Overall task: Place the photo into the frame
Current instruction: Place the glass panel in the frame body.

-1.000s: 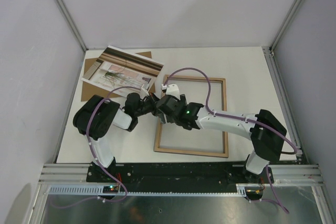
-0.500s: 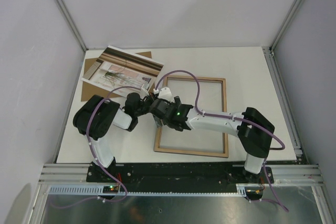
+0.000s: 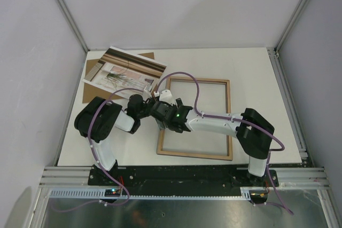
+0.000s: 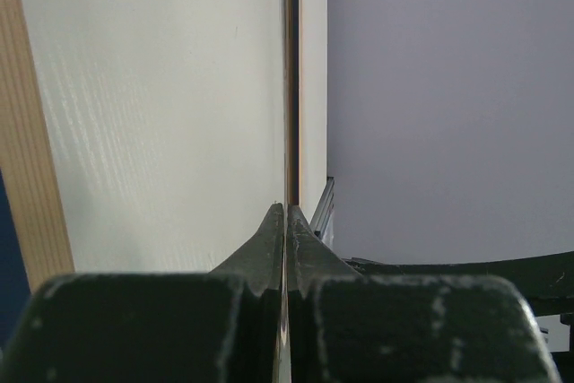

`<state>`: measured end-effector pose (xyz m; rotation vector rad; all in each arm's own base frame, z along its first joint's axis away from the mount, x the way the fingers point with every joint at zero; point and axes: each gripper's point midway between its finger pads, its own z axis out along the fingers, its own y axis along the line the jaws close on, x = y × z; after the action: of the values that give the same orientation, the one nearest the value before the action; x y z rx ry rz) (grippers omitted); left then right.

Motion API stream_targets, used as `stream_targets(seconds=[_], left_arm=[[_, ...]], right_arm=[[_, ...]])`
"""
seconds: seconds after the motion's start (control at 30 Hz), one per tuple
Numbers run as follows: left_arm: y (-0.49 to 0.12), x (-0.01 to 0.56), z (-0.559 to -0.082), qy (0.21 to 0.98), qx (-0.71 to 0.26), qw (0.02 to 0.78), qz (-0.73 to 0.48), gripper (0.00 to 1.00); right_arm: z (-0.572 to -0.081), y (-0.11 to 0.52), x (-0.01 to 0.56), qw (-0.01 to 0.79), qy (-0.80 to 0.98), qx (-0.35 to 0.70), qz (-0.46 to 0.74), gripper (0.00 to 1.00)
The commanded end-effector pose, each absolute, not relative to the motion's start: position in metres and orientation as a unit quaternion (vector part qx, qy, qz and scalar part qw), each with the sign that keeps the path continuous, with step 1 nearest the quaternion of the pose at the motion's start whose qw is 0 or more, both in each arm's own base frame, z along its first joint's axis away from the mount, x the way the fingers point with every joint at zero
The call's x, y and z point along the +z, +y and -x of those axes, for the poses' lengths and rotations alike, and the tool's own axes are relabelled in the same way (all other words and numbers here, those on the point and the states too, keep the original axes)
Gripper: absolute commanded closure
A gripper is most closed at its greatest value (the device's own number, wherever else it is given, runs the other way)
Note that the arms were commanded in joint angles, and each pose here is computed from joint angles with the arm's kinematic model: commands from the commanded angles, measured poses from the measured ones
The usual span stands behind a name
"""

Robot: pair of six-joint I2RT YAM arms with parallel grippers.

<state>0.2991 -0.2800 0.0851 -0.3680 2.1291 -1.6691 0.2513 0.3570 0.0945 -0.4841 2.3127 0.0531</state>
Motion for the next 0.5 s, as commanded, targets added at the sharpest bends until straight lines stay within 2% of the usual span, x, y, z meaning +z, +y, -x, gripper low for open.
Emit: stream_targets(seconds=[0.0,0.47], left_arm=[[-0.2845,0.1042,-0.3051,0.751,-0.612,0.226,0.099,1.00],[-0.2851,0.1030,-0.3065,0.755,-0.608,0.226,0.096,0.98]], right_arm=[[-0.2586,0.3600,0.1053,0.396,0.901,0.015,0.176,0.14],[-0.2605,0.3564,0.1025,0.389,0.906,0.013,0.169,0.14]])
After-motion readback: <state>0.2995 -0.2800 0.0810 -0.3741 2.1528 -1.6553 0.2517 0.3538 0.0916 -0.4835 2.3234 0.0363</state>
